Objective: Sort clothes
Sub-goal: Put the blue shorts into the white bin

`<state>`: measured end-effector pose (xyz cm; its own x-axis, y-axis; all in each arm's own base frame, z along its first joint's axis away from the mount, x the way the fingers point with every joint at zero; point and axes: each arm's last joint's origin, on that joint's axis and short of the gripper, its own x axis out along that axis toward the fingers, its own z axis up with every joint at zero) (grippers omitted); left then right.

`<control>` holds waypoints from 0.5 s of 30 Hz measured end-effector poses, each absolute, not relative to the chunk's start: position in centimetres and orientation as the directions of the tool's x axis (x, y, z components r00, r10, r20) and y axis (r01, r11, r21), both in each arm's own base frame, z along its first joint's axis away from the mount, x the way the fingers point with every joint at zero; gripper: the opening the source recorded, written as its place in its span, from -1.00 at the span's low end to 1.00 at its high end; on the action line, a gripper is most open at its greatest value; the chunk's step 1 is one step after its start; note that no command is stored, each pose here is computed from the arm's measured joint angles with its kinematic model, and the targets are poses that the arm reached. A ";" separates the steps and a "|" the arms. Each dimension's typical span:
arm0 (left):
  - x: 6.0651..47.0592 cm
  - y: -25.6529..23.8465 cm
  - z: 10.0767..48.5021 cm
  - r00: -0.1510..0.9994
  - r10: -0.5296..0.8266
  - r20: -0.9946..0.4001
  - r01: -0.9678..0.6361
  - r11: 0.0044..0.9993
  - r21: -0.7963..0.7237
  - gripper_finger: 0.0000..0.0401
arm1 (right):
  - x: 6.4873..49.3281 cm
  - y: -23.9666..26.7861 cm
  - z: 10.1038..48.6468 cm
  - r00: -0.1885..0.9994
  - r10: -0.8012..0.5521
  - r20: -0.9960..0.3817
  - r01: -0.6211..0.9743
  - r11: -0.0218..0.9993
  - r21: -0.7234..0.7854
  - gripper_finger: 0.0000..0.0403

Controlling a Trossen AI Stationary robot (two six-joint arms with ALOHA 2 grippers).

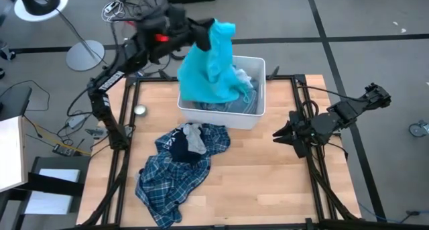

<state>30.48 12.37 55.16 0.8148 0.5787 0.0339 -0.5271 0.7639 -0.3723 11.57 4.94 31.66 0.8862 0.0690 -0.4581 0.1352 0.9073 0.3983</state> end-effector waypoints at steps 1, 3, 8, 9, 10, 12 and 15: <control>31.1 12.8 54.3 0.814 0.581 -0.006 -0.543 0.757 -0.363 -1.00 | 11.6 4.9 31.7 0.888 0.055 -0.456 0.147 0.907 0.396 -0.44; 32.8 13.7 52.4 0.833 0.548 -0.072 -0.536 0.769 -0.349 -1.00 | 11.6 4.7 31.7 0.892 0.032 -0.451 0.165 0.905 0.392 -0.44; 37.0 15.5 46.8 0.870 0.426 -0.249 -0.490 0.803 -0.339 -1.00 | 11.9 4.4 31.9 0.905 0.001 -0.425 0.189 0.894 0.406 -0.44; 37.5 15.7 45.7 0.859 0.418 -0.296 -0.503 0.798 -0.332 -1.00 | 12.0 4.4 32.0 0.909 -0.001 -0.416 0.190 0.890 0.414 -0.44; 37.9 15.9 44.7 0.843 0.413 -0.344 -0.520 0.791 -0.324 -1.00 | 12.1 4.4 32.1 0.913 -0.004 -0.407 0.194 0.883 0.428 -0.44; 38.2 16.3 42.7 0.794 0.409 -0.450 -0.567 0.765 -0.306 -1.00 | 12.2 4.3 32.1 0.913 -0.010 -0.407 0.209 0.870 0.447 -0.44; 38.6 17.0 39.5 0.694 0.394 -0.602 -0.647 0.709 -0.282 -1.00 | 12.4 4.4 32.0 0.910 -0.016 -0.415 0.224 0.860 0.459 -0.44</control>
<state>38.55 17.03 39.51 0.6945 0.3937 -0.6022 -0.6466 0.7086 -0.2825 12.39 4.38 32.01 0.9096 -0.0155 -0.4151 0.2240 0.8599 0.4587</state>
